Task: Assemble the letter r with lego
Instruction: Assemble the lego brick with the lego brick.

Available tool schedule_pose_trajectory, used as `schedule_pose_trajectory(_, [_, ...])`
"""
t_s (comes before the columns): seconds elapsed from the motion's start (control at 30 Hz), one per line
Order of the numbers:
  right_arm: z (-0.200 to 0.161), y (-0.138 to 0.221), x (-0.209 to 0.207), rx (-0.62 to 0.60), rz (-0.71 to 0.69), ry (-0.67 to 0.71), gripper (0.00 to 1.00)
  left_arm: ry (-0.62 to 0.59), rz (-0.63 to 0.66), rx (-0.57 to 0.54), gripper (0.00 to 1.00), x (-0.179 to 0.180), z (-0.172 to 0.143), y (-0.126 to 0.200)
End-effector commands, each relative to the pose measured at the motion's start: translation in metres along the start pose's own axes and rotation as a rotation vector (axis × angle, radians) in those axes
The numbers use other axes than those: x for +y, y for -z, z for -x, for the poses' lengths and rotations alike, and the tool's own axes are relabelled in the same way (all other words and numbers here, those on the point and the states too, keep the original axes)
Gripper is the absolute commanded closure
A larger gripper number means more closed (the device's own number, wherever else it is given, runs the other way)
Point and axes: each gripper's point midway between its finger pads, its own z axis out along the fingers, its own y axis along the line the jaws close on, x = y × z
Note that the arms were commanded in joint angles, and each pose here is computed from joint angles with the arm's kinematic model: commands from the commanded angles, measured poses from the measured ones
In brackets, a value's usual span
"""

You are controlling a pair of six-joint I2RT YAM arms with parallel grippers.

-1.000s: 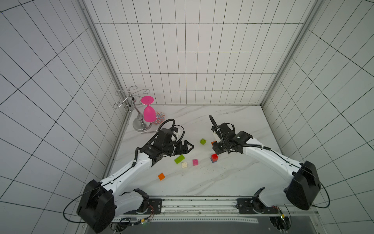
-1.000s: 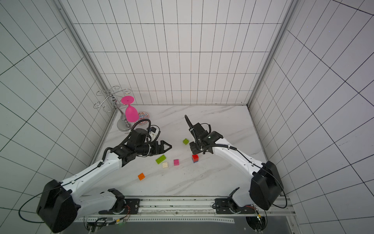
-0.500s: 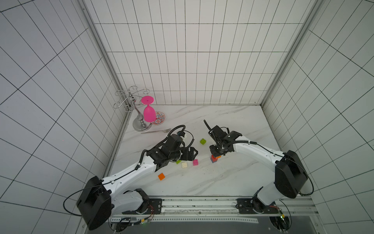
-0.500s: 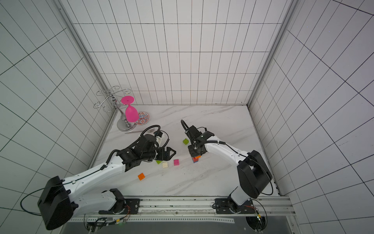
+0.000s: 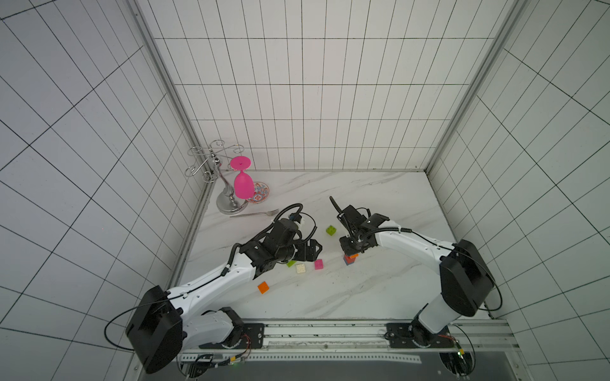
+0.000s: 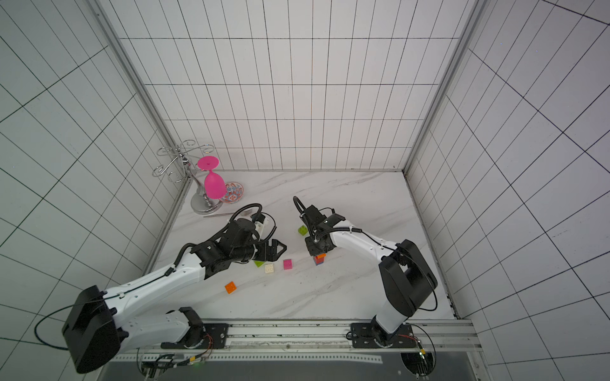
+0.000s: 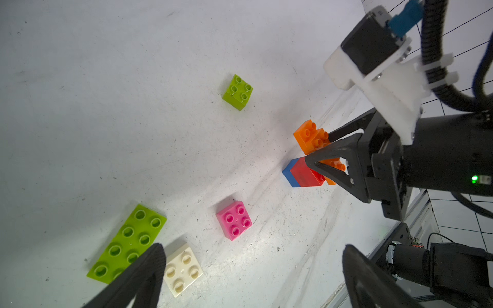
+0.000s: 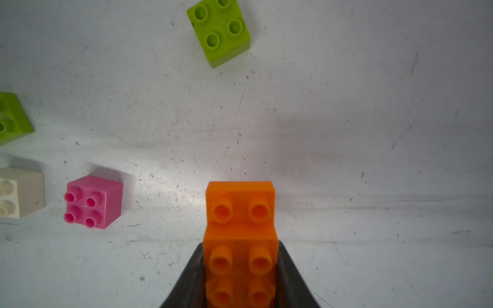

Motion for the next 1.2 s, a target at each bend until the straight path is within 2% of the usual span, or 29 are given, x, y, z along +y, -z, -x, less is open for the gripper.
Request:
schedule_pose_trajectory(0.0, [0.008, 0.002, 0.006, -0.016, 0.006, -0.006, 1.00, -0.013, 0.018, 0.003, 0.05, 0.003, -0.001, -0.003])
schedule_pose_trajectory(1.17, [-0.007, -0.003, 0.001, 0.019, 0.058, -0.064, 1.00, -0.013, -0.006, 0.016, 0.05, -0.002, -0.002, -0.003])
